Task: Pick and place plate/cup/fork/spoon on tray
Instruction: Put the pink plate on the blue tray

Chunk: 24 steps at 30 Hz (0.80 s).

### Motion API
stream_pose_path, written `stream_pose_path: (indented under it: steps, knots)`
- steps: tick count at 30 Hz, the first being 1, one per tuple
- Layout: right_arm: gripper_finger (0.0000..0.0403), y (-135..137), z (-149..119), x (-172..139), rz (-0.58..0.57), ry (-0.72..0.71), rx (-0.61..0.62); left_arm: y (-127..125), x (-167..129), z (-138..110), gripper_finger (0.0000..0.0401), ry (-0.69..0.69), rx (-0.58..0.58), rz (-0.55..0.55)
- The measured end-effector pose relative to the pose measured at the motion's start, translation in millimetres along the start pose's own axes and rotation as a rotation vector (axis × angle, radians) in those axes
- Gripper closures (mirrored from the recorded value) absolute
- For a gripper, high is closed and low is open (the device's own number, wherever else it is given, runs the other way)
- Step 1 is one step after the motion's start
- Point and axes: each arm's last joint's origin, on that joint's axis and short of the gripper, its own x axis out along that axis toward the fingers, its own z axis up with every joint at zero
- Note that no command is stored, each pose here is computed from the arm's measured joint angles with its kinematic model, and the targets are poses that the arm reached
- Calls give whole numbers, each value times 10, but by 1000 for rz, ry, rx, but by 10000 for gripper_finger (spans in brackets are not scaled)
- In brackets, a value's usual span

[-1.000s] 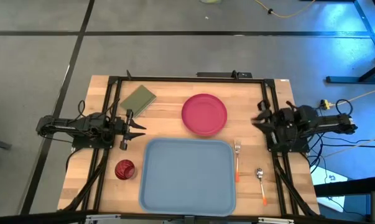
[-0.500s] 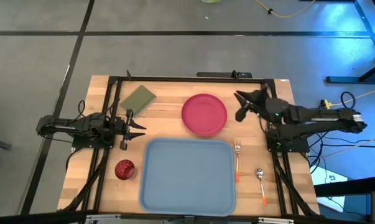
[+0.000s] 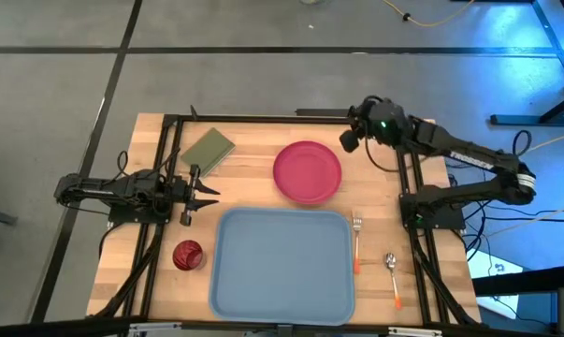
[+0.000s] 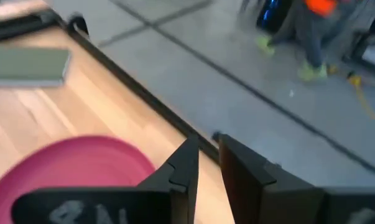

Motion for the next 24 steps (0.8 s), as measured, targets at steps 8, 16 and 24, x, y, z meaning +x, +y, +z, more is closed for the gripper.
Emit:
stream_pose_path:
  steps: [8,16,24]
  knots:
    - [333,-121,-218,609,131,306,-7,0,0,0,301,0,0,0]
    - [333,-76,-508,1100,96,532,40,0,0,0,301,0,0,0]
    - [333,28,-694,1384,179,633,50,0,0,0,301,0,0,0]
